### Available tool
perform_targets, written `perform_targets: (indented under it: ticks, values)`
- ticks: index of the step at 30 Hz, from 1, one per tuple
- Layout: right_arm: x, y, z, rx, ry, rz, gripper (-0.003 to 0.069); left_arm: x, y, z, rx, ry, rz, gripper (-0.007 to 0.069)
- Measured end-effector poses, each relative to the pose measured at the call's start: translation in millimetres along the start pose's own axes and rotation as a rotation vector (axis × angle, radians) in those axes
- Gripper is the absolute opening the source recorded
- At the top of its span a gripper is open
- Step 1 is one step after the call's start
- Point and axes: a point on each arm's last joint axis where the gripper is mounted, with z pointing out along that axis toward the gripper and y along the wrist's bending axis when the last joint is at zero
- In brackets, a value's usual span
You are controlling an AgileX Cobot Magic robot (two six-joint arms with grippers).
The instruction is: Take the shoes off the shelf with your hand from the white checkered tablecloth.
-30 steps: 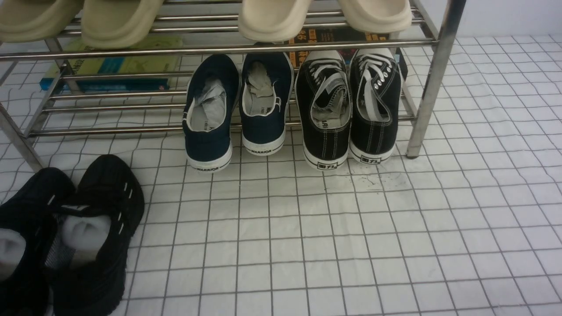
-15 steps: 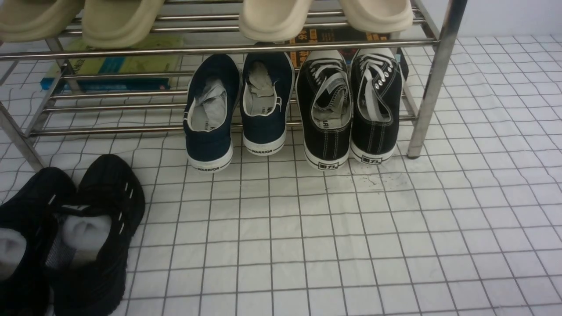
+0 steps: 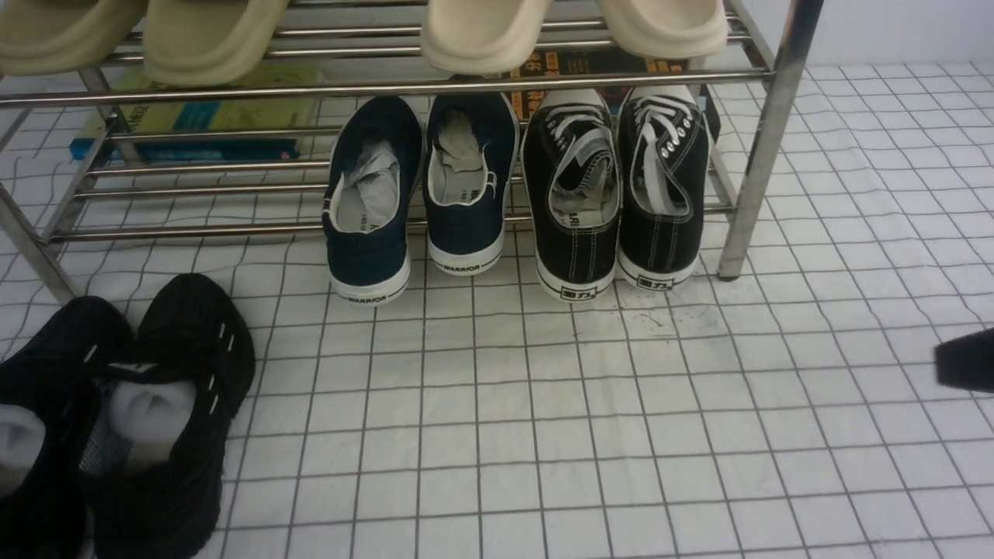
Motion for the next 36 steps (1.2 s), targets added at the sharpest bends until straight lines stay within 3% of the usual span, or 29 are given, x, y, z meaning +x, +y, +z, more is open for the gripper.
perform_targets:
  ticks: [4, 8, 13, 14, 15, 19, 23, 36]
  values:
    - [-33, 20, 55, -0.182, 0.263, -0.103, 0.0003, 0, 0, 0, 0.0, 0.0, 0.0, 0.0181]
    - [-62, 57, 94, -0.228, 0.382, -0.224, 0.0034, 0, 0, 0, 0.0, 0.0, 0.0, 0.0184]
    - [-99, 98, 125, -0.15, 0.402, -0.317, 0.0129, 0, 0, 0, 0.0, 0.0, 0.0, 0.0193]
    - [-111, 110, 136, -0.106, 0.39, -0.333, 0.0174, 0, 0, 0, 0.0, 0.0, 0.0, 0.0195]
    - [-112, 111, 137, -0.1, 0.389, -0.335, 0.0188, 0, 0, 0, 0.0, 0.0, 0.0, 0.0195]
    - [-133, 134, 179, 0.026, 0.363, -0.383, 0.0357, 0, 0, 0, 0.0, 0.0, 0.0, 0.02]
    - [-143, 140, 209, 0.108, 0.335, -0.378, 0.0454, 0, 0, 0, 0.0, 0.0, 0.0, 0.0201]
    - [-151, 132, 219, 0.245, 0.287, -0.364, 0.0486, 0, 0, 0, 0.0, 0.0, 0.0, 0.0217]
